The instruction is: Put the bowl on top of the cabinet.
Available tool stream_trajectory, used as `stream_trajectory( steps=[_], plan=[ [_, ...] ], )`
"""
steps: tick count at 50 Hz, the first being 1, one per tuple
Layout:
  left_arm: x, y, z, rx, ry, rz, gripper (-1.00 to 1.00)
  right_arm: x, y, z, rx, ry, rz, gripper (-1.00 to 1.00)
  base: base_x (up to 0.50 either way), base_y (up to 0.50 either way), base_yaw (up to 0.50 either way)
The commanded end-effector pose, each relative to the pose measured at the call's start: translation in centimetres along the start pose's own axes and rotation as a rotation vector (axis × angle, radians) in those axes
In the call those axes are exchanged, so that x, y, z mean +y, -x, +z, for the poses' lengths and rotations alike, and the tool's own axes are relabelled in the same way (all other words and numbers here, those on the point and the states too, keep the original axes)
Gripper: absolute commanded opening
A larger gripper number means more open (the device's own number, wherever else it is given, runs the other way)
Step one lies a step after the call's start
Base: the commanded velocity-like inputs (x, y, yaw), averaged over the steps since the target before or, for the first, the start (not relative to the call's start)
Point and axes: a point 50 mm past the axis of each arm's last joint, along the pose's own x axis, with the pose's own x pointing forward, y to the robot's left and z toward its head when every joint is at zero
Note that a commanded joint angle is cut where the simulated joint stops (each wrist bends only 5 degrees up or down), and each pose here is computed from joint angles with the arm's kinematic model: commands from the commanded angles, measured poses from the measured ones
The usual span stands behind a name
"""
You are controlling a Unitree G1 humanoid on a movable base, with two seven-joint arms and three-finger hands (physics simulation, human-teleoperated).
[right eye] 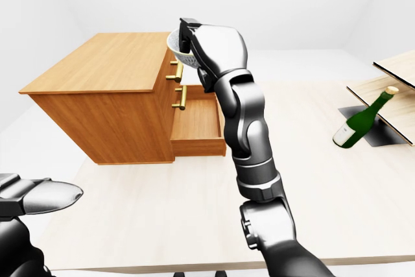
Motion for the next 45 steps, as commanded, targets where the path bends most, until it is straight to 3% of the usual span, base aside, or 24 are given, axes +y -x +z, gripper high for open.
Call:
stream_trajectory(
  steps=[1, 45],
  plan=[
    [0.0, 0.0, 0.0, 0.003, 0.006, -0.001, 1.0, -0.2, -0.1, 1.2, -0.038, -0.045, -0.029, -1.0, 0.0, 0.0, 0.0],
    [0.5, -0.3, 0.3, -0.017, 0.031, 0.022, 1.0, 0.0, 1.6, 6.7, -0.157, -0.09, 0.003, -1.0, 0.0, 0.0, 0.0]
  ],
)
